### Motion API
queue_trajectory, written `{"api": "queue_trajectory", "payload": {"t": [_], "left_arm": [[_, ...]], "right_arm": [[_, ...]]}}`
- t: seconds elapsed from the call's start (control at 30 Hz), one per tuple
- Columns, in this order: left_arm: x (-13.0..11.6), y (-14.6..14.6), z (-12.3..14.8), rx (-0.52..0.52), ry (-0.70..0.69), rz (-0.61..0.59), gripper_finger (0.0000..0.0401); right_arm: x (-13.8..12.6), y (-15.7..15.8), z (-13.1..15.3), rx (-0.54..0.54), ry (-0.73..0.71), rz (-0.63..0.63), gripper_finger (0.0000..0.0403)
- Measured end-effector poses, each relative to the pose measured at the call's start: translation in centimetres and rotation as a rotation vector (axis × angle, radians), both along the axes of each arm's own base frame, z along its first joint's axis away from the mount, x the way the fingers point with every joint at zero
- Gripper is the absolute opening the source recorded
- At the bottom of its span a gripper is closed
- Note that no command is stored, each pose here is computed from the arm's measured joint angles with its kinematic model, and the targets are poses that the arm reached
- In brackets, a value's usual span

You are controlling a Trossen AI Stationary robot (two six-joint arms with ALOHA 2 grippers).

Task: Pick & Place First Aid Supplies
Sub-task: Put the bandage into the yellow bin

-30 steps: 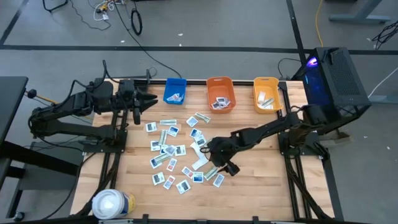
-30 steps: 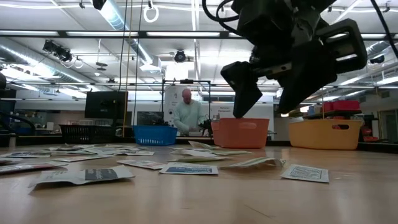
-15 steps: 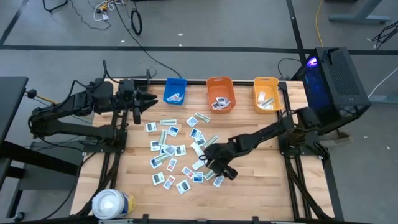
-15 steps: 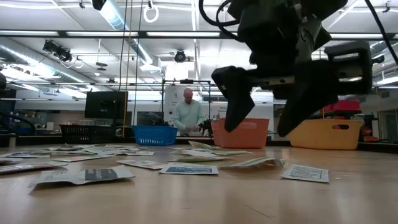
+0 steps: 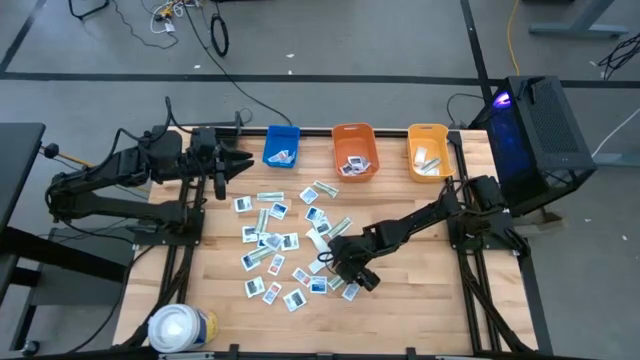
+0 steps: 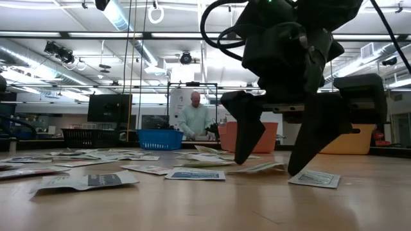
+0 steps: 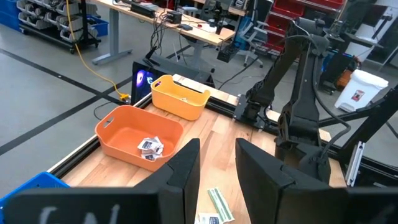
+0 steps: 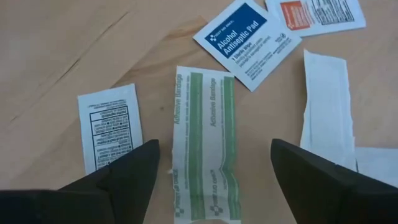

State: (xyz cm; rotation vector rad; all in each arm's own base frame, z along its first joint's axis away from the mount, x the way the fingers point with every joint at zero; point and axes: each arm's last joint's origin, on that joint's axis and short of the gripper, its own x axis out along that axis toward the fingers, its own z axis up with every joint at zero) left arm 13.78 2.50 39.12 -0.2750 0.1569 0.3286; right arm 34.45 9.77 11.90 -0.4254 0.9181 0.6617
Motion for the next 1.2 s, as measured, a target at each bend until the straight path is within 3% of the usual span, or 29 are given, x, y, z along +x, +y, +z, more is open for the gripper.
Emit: {"api": "queue_trajectory", "payload": {"t": [0.23,0.7,1.2], "left_arm": [[0.0,0.0,0.0,0.0,0.0,0.0,0.0106],[0.0,0.0,0.01,-0.005,-0.002,0.001,0.0106],[0.0,0.0,0.01,-0.006,-0.003,0.002,0.0106]], "right_arm": [[-0.16,-0.05,-0.11,0.003,0.032,-0.036,0.03],[-0.31,-0.04,-0.19,0.007,0.054,-0.046,0.0179],[-0.3,-0.1,-0.23,-0.004,0.051,-0.049,0.0092]]}}
